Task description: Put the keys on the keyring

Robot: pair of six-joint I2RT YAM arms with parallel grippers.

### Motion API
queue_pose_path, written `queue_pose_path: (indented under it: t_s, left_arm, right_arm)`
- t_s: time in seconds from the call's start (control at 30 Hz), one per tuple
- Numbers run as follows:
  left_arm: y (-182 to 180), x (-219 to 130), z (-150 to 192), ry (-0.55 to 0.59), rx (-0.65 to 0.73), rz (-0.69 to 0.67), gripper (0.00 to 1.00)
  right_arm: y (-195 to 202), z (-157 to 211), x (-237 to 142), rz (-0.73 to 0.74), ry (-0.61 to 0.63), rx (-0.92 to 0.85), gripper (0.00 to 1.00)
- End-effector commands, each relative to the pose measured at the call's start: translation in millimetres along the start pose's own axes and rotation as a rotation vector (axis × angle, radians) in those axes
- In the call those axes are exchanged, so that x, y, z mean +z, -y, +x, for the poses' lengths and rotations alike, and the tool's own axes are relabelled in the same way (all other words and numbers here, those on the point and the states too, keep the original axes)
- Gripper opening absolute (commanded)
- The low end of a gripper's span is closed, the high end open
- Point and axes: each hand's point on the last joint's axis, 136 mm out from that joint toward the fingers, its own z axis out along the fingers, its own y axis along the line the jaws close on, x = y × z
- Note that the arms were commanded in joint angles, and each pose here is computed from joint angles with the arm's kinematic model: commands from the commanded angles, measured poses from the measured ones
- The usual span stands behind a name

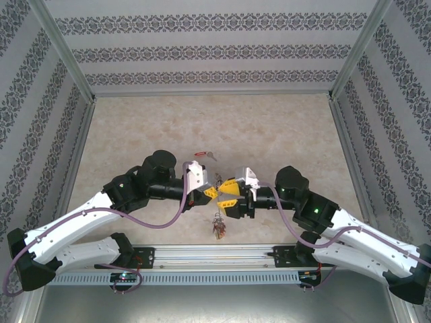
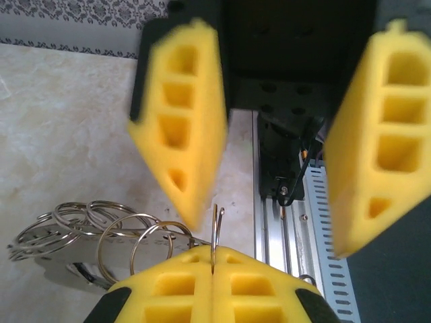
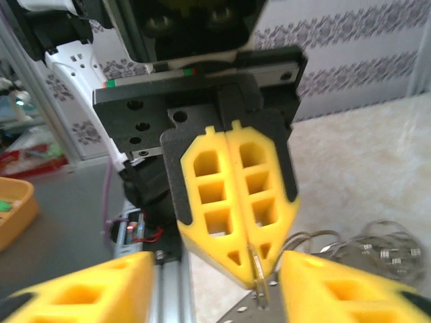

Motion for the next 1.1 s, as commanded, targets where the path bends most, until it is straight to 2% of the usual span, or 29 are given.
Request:
queue_pose_path:
  t_s: [0.0,0.17,0.3,0.43,0.57,0.63,0.8,0.9,1.07]
  left_arm:
    - [-5.7,-8.4,-16.1,0.055,0.036,-0.030,0.00]
    - [-5.5,-16.9,-16.8,0.073,0.038,-0.041,0.00]
    - [-6.7,-22.7,-16.5,0.083,0.024,-0.047,0.00]
    - [-10.3,-29.1,-14.4,0.092,0.006,-0.069,0.00]
    - [-20.0,-39.0,-8.7,0.094,-0.047,-0.118,0.00]
    - [-27.7,-44.5,-2.6,0.086,-0.082,-0.167,0.00]
    - [-69.8,-63.5,34.0,0.021,-0.186,-0.414,0.00]
    - [-81.8,-74.4,39.2,0.038,-0.234,-0.473,0.00]
    - [-99.0,-87.7,55.3,-0.002,-0.289,-0.576,0.00]
  right_arm:
    - [5.1,-18.4,-14.7,0.078,0.066,-0.013,0.61]
    - [19.9,-25.1,-38.5,0.214,0.102,0.003,0.64]
    - [53.8,-27.3,-56.7,0.407,0.105,0.055,0.67]
    - [103.3,-12.1,-64.3,0.587,-0.020,0.169,0.67]
    - [151.2,2.8,-58.9,0.634,-0.119,0.336,0.62]
    - [173.0,11.8,-51.6,0.637,-0.164,0.412,0.61]
    - [218.8,43.8,-15.0,0.614,-0.293,0.486,0.60]
    - [241.6,67.6,12.8,0.604,-0.394,0.501,0.60]
    - [279.6,102.6,56.3,0.593,-0.576,0.509,0.61]
